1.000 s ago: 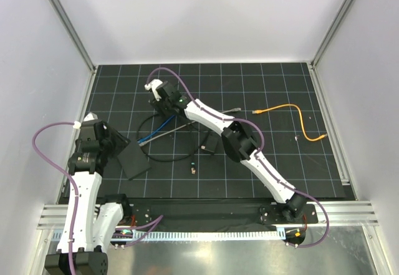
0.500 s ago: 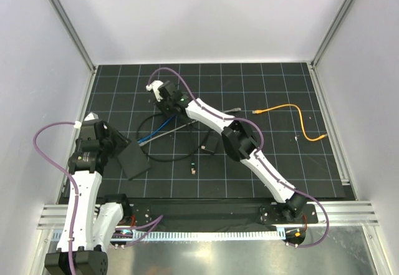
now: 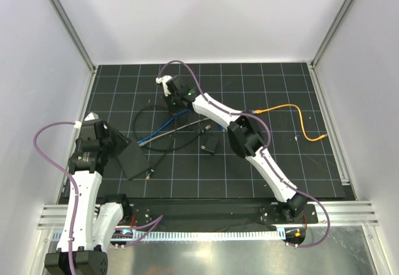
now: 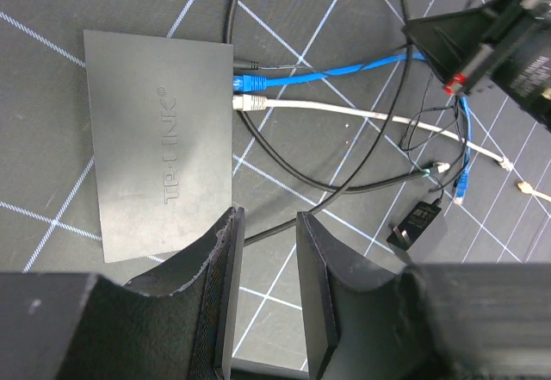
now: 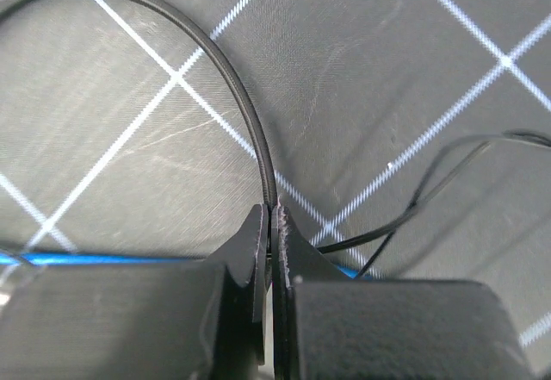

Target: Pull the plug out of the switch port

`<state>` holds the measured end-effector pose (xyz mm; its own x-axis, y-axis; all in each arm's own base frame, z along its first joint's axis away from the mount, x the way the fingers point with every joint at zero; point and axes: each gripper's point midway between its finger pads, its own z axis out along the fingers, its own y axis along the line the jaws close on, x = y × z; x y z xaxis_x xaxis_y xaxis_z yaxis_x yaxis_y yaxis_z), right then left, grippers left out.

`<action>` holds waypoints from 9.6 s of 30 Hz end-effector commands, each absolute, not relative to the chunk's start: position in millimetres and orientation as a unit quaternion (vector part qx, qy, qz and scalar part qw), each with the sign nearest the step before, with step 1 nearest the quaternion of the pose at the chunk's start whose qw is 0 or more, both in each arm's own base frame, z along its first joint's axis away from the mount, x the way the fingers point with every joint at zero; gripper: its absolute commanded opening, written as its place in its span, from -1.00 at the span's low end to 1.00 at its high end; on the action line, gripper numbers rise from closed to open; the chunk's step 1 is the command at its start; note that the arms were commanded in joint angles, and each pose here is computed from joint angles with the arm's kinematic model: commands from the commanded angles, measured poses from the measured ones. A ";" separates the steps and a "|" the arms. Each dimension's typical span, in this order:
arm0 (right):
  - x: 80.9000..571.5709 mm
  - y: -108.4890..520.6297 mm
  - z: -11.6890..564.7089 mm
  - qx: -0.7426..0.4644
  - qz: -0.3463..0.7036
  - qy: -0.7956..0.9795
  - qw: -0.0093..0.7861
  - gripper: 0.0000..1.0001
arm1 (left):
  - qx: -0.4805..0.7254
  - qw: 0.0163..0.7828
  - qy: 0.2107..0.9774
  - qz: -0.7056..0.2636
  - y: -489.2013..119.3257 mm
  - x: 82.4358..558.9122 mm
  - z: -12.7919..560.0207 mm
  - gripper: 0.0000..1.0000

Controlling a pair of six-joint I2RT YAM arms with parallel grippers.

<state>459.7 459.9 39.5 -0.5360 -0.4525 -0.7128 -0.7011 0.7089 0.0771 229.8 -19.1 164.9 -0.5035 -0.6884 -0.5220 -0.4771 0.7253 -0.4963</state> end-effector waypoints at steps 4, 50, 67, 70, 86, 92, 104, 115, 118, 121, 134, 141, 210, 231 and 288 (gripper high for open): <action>463.8 475.0 253.7 -0.268 0.257 0.769 0.520 -0.98 | -0.330 0.382 0.850 -0.150 -19.2 233.5 172.5 -0.29; 468.2 360.0 154.8 -0.092 0.003 0.893 0.441 0.59 | -0.326 0.389 0.847 -0.157 -21.1 233.1 176.0 -0.28; 447.5 369.1 67.4 -0.088 0.028 0.933 0.348 0.24 | -0.324 0.390 0.848 -0.155 -20.7 233.5 176.8 -0.28; 444.1 368.6 60.4 -0.087 0.028 0.935 0.342 0.12 | -0.324 0.391 0.847 -0.156 -20.6 233.6 176.4 -0.27; 432.9 376.6 26.4 -0.083 0.048 0.947 0.306 -0.20 | -0.322 0.392 0.847 -0.159 -22.1 232.5 177.7 -0.27; 435.3 374.4 22.8 -0.063 0.040 0.949 0.308 -0.48 | -0.322 0.395 0.846 -0.159 -21.7 231.2 179.4 -0.27; 484.5 374.3 243.5 -0.034 0.103 0.832 0.545 -0.98 | -0.322 0.397 0.845 -0.159 -21.3 230.8 180.8 -0.26; 424.4 343.0 495.8 0.076 0.364 0.618 0.693 -0.98 | -0.323 0.397 0.845 -0.156 -20.5 231.9 179.8 -0.26; 405.1 338.2 549.2 0.080 0.421 0.568 0.702 -0.98 | -0.322 0.398 0.845 -0.156 -20.3 231.2 180.8 -0.26; 381.4 335.0 604.8 0.068 0.478 0.516 0.707 -0.98 | -0.322 0.401 0.844 -0.155 -20.1 230.9 181.7 -0.26; 332.4 247.0 672.0 0.077 0.385 0.491 0.778 -0.98 | -0.320 0.409 0.840 -0.158 -20.1 229.1 185.9 -0.25; 335.3 184.1 624.2 0.101 0.229 0.556 0.792 -0.98 | -0.319 0.405 0.842 -0.161 -21.6 230.9 183.6 -0.26; 409.6 263.6 232.0 0.074 0.247 0.866 0.429 0.54 | -0.314 0.307 0.889 -0.127 -18.3 261.6 154.1 -0.28; 313.5 520.8 137.7 0.029 0.487 0.854 0.178 0.40 | -0.359 0.224 0.905 -0.038 3.7 245.9 96.9 -0.28; 304.3 551.0 38.3 0.096 0.451 0.874 0.154 -0.10 | -0.352 0.166 0.921 -0.028 0.4 247.3 64.1 -0.60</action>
<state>296.7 559.5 35.5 -0.9522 0.2625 -0.1564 0.0179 0.5589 0.8290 242.3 -0.6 60.3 -0.7000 -0.6640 -0.2629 -0.6467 0.7455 -0.1612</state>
